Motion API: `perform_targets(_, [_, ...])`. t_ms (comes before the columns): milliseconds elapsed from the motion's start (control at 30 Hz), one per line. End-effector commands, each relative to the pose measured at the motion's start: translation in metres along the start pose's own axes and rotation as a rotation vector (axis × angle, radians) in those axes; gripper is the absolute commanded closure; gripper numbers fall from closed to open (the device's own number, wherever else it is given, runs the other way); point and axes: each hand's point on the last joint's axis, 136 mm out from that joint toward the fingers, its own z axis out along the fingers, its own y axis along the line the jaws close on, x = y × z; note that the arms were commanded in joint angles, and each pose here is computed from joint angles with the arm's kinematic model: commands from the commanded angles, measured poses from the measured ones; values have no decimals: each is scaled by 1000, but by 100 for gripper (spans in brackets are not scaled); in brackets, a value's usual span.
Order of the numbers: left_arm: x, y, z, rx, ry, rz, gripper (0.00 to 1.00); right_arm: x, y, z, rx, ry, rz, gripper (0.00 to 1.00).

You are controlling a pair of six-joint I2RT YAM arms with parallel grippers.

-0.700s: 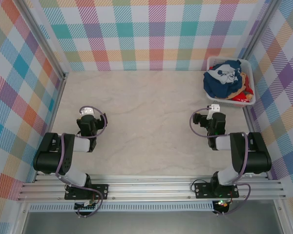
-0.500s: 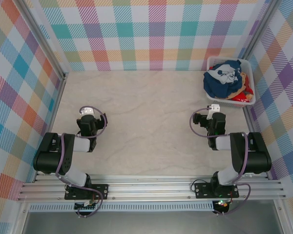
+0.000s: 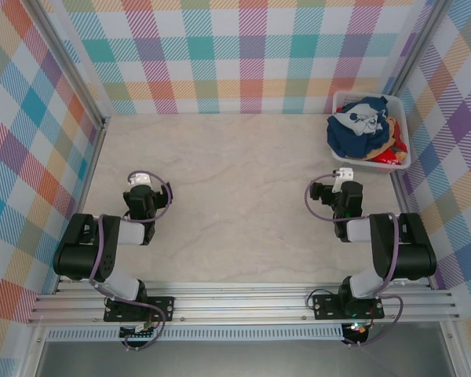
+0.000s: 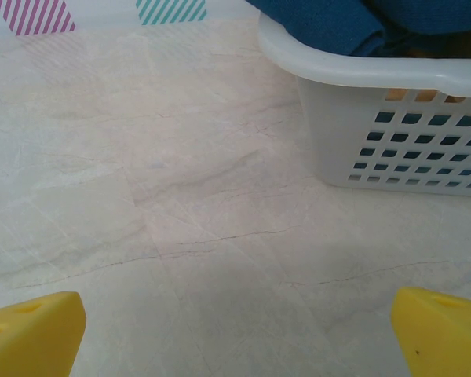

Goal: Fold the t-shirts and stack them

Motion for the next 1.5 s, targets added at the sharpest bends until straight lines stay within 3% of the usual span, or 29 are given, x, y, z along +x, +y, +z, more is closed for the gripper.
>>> perform_targets(0, [-22, -2, -8, -9, -34, 16, 0, -32, 3, -15, 10, -102, -26, 0])
perform_targets(67, [-41, 1, -21, -59, -40, 27, 0, -61, 6, -32, 59, -115, -47, 0])
perform_targets(133, [-85, -7, -41, -40, -164, 6, 0, -105, 7, -50, 90, -108, 36, 0])
perform_targets(167, [-116, -13, -54, -23, -259, -44, 0, -117, 8, -59, 82, -33, 147, 0])
perform_targets(200, [-139, -11, -62, -41, -281, -118, 0, -133, 14, -68, 51, 41, 212, 0])
perform_targets(267, [-164, 3, -81, -126, -58, -327, 0, -156, -7, -85, 204, 110, 460, 0])
perform_targets(300, [-179, 8, -82, -155, -27, -439, 0, -170, -5, -82, 156, 110, 484, 0])
perform_targets(333, [-189, -7, -72, -30, 21, -495, 0, -182, -5, -78, 132, 106, 485, 1])
perform_targets(400, [-219, -46, -54, 208, 88, -578, 0, -192, -21, -69, 241, 156, 526, 4])
perform_targets(567, [-267, -145, -64, 541, 155, -519, 0, -206, -42, -26, 265, 264, 602, 11])
perform_targets(767, [-255, -220, -91, 740, 250, -444, 1, -182, -81, 21, 291, 386, 759, 13])
perform_targets(933, [-229, -244, -107, 779, 320, -397, 3, -155, -97, 58, 265, 455, 840, 17])
perform_targets(1033, [-214, -243, -113, 761, 359, -383, 4, -155, -98, 77, 216, 456, 854, 32])
perform_targets(1100, [-211, -239, -115, 750, 365, -376, 5, -162, -97, 84, 195, 444, 854, 55])
perform_targets(1167, [-209, -235, -118, 735, 364, -363, 6, -180, -94, 81, 170, 390, 841, 79])
perform_targets(1200, [-209, -233, -120, 728, 364, -356, 7, -195, -92, 76, 155, 338, 826, 86])
perform_targets(1367, [-198, -224, -119, 687, 384, -340, 8, -287, -64, 31, 78, 71, 670, 100])
perform_targets(1467, [-189, -217, -115, 644, 391, -339, 8, -353, -31, -3, -30, -90, 568, 100])
